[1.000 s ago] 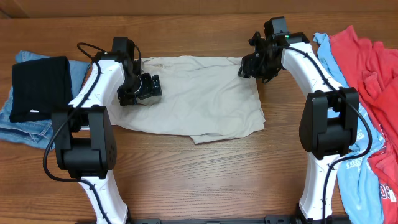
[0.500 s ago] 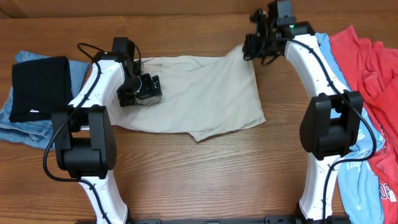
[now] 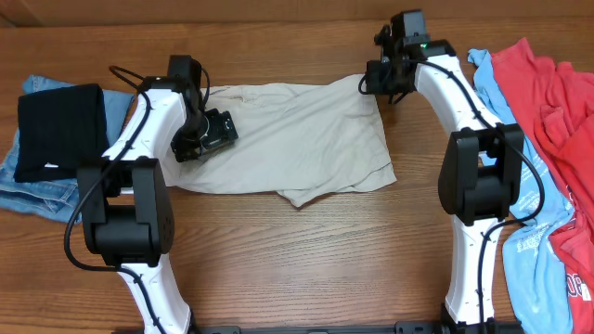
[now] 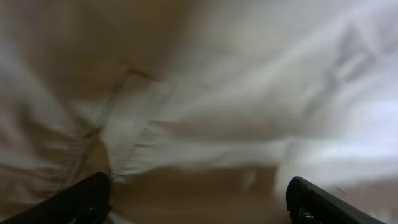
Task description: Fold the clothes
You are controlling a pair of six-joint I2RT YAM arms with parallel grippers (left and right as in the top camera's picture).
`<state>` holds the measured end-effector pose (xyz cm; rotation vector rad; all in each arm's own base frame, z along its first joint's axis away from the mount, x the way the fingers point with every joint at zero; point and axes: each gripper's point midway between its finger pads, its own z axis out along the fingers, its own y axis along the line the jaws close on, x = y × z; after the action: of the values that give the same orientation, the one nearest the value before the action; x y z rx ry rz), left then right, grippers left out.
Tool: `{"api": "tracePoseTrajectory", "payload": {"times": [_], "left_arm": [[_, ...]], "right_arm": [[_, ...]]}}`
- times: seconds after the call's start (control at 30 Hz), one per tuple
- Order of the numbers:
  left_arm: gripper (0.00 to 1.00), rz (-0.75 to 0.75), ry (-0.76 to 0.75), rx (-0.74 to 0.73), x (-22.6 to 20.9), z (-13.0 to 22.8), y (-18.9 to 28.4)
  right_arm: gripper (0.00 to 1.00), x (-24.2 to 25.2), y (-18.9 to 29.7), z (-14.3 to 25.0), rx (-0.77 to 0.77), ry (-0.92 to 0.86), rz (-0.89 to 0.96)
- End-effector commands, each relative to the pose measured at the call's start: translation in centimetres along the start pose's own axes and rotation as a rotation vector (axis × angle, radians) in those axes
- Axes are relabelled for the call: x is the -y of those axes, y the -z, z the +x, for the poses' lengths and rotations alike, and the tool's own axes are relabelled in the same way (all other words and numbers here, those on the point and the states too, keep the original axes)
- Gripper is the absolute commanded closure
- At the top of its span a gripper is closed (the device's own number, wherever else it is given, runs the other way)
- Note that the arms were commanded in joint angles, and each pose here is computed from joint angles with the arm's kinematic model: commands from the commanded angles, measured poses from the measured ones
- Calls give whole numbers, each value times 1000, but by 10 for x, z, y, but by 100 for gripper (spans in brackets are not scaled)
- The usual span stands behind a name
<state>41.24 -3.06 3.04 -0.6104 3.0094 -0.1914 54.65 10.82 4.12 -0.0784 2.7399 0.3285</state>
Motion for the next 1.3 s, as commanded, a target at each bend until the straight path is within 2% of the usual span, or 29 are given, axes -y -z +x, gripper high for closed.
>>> {"api": "tracePoseTrajectory", "payload": {"times": [0.0, 0.1, 0.2, 0.33, 0.43, 0.63, 0.77, 0.97, 1.1, 1.2, 1.27], "left_arm": [[7, -47, 146, 45, -12, -13, -1], [7, 42, 99, 77, 6, -24, 3], [6, 135, 15, 155, 26, -36, 26], [6, 216, -138, 281, 47, -52, 61], [8, 240, -325, 295, 66, -46, 60], [5, 230, -575, 301, 101, -33, 37], [4, 245, -608, 325, 117, -35, 27], [4, 238, -606, 303, 116, -36, 8], [4, 226, -592, 261, 111, -34, -13], [5, 206, -572, 248, 107, -34, -24], [5, 150, -514, 250, 96, -40, -32]], "right_arm": [[92, 9, -2, 0, -7, -14, 40], [67, 10, -2, 2, -17, -14, 41], [58, 10, 7, 5, -38, -20, 44], [57, 7, 39, -1, -42, -30, 47], [53, 1, 68, 27, -162, -51, 38], [53, -7, 60, 102, -440, -103, -24], [53, -8, 51, 135, -543, -121, -54], [53, -7, 48, 159, -615, -111, -54], [70, -5, 51, 163, -635, -108, -46], [76, 5, 58, 172, -678, -104, 16], [76, 11, 64, 180, -719, -99, 56]]}}
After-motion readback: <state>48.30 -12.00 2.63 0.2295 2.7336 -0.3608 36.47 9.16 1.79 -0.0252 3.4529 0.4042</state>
